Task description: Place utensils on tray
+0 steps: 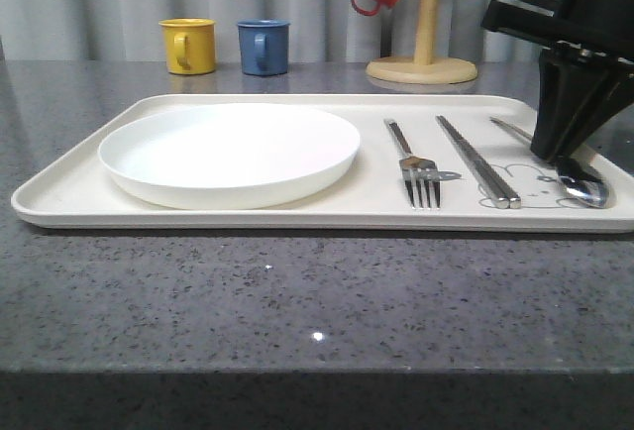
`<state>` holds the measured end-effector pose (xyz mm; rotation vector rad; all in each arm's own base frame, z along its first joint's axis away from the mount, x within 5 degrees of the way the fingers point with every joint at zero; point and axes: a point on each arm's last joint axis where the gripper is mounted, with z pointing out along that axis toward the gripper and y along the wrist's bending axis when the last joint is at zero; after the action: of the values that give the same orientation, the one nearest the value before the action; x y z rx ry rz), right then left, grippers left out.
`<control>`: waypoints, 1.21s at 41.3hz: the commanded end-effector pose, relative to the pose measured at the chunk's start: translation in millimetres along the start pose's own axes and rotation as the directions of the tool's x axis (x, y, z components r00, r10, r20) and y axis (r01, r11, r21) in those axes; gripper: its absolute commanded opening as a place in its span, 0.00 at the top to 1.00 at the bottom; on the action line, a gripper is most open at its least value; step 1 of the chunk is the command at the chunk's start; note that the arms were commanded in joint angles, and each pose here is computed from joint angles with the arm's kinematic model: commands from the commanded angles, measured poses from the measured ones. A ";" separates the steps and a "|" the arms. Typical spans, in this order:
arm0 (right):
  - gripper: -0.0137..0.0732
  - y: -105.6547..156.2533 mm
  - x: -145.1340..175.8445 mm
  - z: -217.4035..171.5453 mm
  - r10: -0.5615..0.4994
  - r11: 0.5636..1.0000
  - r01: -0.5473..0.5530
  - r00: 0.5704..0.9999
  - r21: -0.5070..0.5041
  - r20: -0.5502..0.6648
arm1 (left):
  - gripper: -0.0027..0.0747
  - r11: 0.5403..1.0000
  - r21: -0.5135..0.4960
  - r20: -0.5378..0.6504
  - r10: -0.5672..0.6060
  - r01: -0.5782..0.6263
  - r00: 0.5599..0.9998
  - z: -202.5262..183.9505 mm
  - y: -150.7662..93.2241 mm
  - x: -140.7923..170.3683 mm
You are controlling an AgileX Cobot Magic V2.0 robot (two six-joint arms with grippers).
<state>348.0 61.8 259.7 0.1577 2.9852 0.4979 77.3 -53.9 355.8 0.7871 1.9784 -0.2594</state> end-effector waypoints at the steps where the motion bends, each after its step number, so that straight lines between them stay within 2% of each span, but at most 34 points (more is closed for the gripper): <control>1: 0.59 6.7 0.0 -22.6 -0.011 1.000 0.013 0.997 -0.026 0.071 | 0.51 1.000 0.004 0.097 -0.012 0.012 0.995 -5.1 0.4 -12.5; 6: 0.48 7.1 -1.8 -24.7 -0.013 1.000 0.016 0.995 -0.025 0.104 | 0.51 1.000 0.004 0.097 -0.012 0.012 0.995 -5.1 0.4 -12.5; 12: 0.48 11.3 4.2 -43.7 -0.061 0.997 0.066 0.984 -0.026 0.167 | 0.51 1.000 0.004 0.097 -0.012 0.012 0.995 -5.1 0.4 -12.5; 20: 0.48 14.7 28.0 -92.3 -0.164 0.987 0.156 0.942 0.050 0.291 | 0.51 1.000 0.004 0.097 -0.012 0.012 0.995 -5.1 0.4 -12.5; 27: 0.48 17.9 70.7 -140.0 -0.257 0.966 0.239 0.873 0.096 0.414 | 0.51 1.000 0.004 0.097 -0.012 0.012 0.995 -5.1 0.4 -12.5; 33: 0.48 14.0 115.6 -160.2 -0.339 0.940 0.314 0.807 0.135 0.483 | 0.51 1.000 0.004 0.097 -0.012 0.012 0.995 -5.1 0.4 -12.5; 41: 0.48 1.8 178.5 -168.8 -0.368 0.927 0.340 0.735 0.161 0.570 | 0.51 1.000 0.004 0.097 -0.012 0.012 0.995 -5.1 0.4 -12.5; 50: 0.48 -22.2 240.9 -156.2 -0.403 0.914 0.332 0.667 0.234 0.626 | 0.51 1.000 0.004 0.097 -0.012 0.012 0.995 -5.1 0.4 -12.5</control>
<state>103.1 24.9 373.2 -0.2265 2.3470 0.2260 77.3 -53.9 355.8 0.7871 1.9784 -0.2594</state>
